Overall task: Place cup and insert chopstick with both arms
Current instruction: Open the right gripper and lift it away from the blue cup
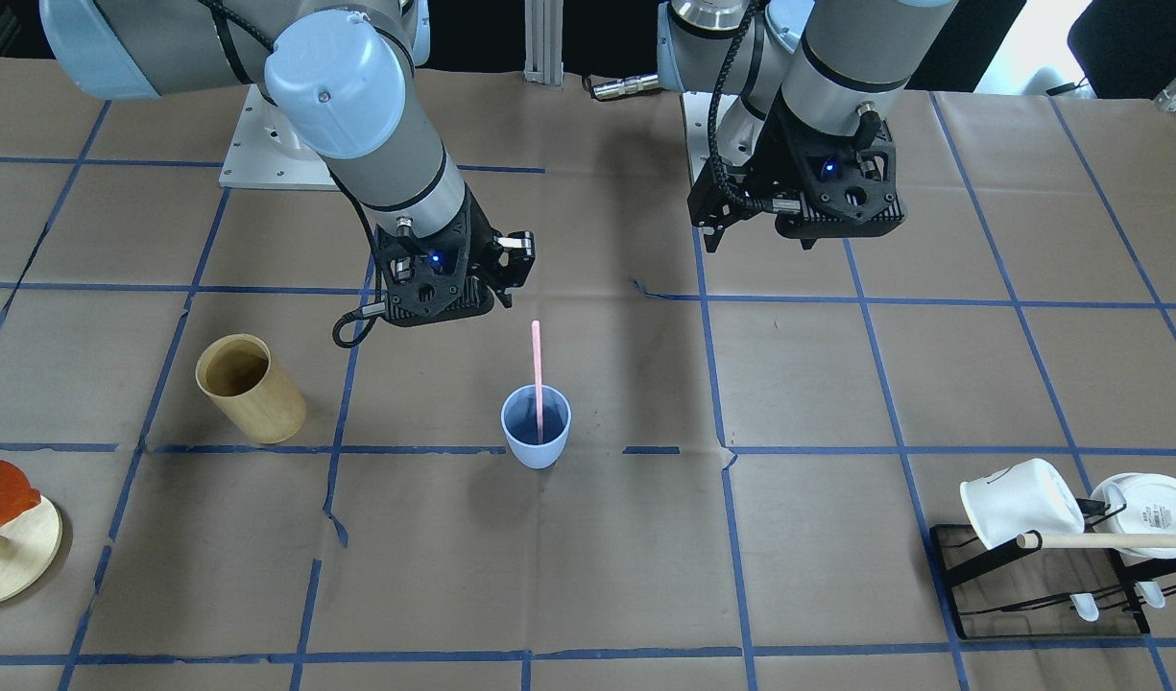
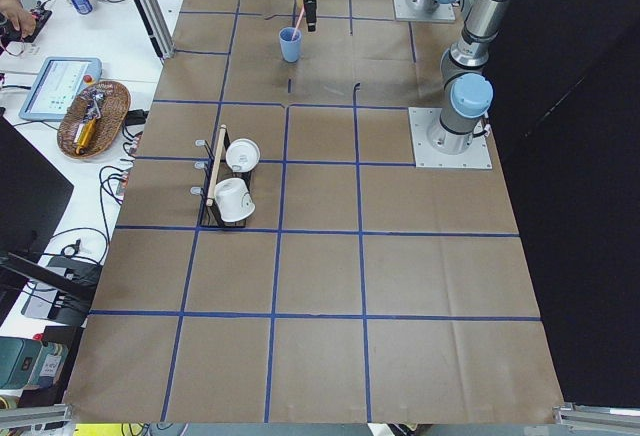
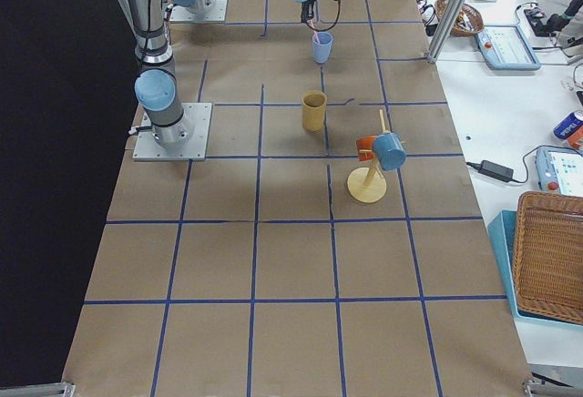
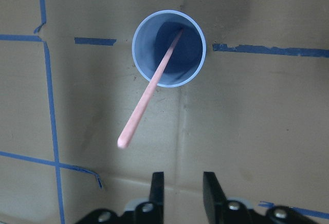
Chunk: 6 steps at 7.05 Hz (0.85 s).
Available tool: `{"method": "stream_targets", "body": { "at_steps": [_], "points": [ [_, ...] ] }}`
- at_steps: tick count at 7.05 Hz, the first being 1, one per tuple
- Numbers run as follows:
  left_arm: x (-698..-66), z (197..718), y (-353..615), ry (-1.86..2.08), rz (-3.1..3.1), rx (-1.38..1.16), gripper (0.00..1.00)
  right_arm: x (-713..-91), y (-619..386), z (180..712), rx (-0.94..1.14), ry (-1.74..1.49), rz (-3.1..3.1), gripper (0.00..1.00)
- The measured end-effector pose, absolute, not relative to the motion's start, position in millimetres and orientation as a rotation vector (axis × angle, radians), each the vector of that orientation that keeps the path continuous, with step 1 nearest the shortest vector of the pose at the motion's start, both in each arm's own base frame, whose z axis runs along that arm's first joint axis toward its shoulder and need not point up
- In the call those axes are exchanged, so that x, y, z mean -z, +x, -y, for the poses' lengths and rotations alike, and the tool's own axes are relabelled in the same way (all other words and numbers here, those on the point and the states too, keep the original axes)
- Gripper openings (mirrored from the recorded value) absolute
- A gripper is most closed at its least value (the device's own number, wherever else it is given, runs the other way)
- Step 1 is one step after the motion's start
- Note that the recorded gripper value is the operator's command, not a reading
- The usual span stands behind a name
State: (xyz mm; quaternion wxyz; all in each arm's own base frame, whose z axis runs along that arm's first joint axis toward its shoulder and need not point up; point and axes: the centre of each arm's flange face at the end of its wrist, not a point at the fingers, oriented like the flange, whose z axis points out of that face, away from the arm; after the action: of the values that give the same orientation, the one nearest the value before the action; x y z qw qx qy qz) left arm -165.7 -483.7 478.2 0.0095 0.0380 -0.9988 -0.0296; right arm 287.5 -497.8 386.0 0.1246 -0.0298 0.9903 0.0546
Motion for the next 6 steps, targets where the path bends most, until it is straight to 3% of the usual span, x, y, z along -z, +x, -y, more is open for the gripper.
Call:
{"method": "stream_targets", "body": {
  "at_steps": [3,6],
  "points": [
    [-479,484,-166,0.117,3.12,0.091,1.0,-400,283,506,-0.1,-0.078,-2.896,0.99],
    [-479,483,-165,0.117,3.122,0.089,1.0,-447,211,509,0.054,-0.038,-2.972,0.99]
  ]
}}
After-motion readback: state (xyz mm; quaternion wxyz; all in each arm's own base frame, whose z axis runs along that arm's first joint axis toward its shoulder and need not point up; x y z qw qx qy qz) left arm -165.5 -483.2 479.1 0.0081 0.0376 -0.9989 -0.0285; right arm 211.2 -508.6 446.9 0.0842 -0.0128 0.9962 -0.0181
